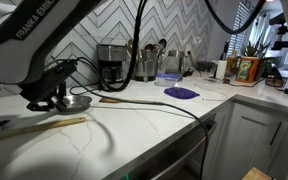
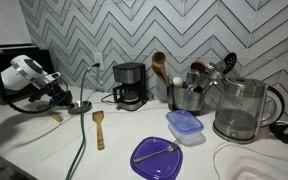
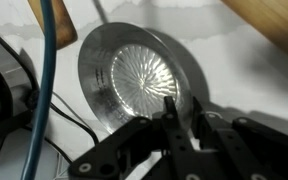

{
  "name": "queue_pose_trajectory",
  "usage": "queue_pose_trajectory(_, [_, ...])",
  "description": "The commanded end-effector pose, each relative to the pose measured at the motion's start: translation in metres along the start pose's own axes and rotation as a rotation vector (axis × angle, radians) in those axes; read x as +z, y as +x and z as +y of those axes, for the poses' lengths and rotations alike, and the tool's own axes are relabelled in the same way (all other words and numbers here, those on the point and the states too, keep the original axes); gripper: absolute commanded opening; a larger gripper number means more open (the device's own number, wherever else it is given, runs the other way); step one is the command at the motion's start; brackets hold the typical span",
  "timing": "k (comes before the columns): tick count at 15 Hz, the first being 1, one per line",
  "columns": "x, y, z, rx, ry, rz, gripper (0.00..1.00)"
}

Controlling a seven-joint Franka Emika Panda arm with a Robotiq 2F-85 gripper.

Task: Place the silver bowl in front of the wooden spoon

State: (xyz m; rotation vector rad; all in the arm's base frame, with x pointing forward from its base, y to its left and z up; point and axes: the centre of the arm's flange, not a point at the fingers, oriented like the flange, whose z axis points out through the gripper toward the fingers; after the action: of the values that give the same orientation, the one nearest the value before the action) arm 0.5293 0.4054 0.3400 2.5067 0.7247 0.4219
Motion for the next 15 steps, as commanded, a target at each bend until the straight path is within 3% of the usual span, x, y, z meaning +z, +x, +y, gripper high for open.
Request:
queue_pose_trajectory(1, [0.006, 0.001, -0.004, 0.009, -0.022, -0.015, 0.21])
queue_pose_trajectory(8, [0.006, 0.001, -0.007, 0.001, -0.034, -0.023, 0.00])
queue_pose_trajectory(15, [-0.014, 0.003, -0.007, -0.010, -0.074, -0.021, 0.01])
